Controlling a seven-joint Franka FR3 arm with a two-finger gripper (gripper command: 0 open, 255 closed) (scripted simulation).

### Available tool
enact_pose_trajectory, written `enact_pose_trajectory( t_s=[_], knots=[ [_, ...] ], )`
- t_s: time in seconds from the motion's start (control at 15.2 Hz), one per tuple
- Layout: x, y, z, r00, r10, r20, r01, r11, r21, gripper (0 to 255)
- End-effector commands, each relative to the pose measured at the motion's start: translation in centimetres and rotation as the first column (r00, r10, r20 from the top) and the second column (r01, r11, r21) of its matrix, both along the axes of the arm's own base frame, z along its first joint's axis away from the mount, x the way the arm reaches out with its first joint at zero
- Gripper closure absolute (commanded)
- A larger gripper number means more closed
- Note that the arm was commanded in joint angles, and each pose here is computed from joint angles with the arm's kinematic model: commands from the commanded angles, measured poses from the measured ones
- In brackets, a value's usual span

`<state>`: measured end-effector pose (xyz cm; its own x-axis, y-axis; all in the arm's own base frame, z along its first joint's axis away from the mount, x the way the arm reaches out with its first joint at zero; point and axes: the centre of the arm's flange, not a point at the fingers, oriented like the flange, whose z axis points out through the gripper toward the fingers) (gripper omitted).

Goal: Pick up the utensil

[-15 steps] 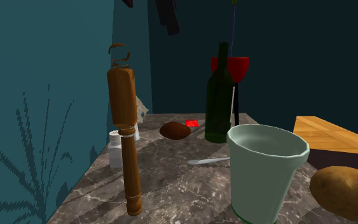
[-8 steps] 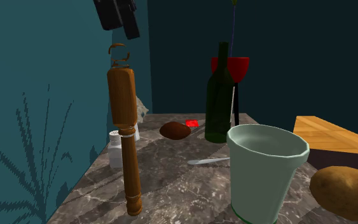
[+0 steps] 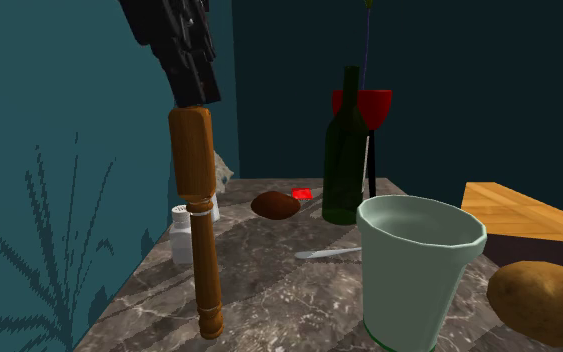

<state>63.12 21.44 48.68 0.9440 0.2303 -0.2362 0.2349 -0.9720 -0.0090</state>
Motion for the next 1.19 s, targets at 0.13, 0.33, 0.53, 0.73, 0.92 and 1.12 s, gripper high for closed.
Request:
enact_pose_trajectory(
  t_s=[0.13,0.33,0.53,0.73,0.92,1.12],
  knots=[
    [0.0,0.0,-0.1,1.000,0.000,0.000,0.000,1.000,0.000,255],
    [0.0,0.0,-0.1,1.000,0.000,0.000,0.000,1.000,0.000,255],
    [0.0,0.0,-0.1,1.000,0.000,0.000,0.000,1.000,0.000,255],
    [0.0,0.0,1.5,1.000,0.000,0.000,0.000,1.000,0.000,255],
    [0.0,0.0,3.1,1.000,0.000,0.000,0.000,1.000,0.000,255],
    [0.0,0.0,4.7,1.000,0.000,0.000,0.000,1.000,0.000,255]
  ],
)
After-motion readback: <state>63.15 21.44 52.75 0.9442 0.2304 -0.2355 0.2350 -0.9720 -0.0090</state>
